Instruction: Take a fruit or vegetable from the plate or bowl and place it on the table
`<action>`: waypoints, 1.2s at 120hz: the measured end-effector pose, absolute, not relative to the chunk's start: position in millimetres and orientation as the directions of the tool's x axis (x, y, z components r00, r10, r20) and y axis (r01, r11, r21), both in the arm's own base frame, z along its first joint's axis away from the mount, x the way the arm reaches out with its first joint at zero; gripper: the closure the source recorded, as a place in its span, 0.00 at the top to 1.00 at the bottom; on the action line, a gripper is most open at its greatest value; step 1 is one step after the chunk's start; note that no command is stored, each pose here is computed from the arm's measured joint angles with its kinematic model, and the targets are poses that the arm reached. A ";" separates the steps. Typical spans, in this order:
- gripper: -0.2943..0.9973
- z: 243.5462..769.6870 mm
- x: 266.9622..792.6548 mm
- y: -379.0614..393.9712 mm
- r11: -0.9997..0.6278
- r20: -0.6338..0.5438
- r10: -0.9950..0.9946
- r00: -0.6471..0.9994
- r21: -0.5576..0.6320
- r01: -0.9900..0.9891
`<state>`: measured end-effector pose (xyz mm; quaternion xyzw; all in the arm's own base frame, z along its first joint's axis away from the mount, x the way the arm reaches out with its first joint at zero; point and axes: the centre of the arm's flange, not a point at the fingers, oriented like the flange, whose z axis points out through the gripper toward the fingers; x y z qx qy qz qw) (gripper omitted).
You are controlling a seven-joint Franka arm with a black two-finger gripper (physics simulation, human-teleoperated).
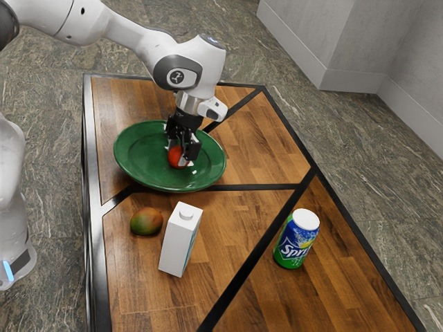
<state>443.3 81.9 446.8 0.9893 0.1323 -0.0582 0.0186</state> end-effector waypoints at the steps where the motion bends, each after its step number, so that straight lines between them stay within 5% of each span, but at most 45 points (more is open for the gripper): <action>1: 0.52 446.8 443.3 82.0 -0.964 -0.120 0.260 0.958 0.021 0.265; 40: 0.52 471.2 448.7 86.5 -0.962 -0.082 0.272 0.959 0.000 0.273; 65: 0.50 548.0 465.7 89.2 -0.963 0.024 0.268 0.963 -0.016 0.269; 87: 0.49 576.6 477.2 -10.5 -0.994 0.053 0.086 0.995 -0.059 0.089; 144: 0.49 555.3 462.2 -152.8 -0.978 0.003 -0.196 0.981 -0.069 -0.196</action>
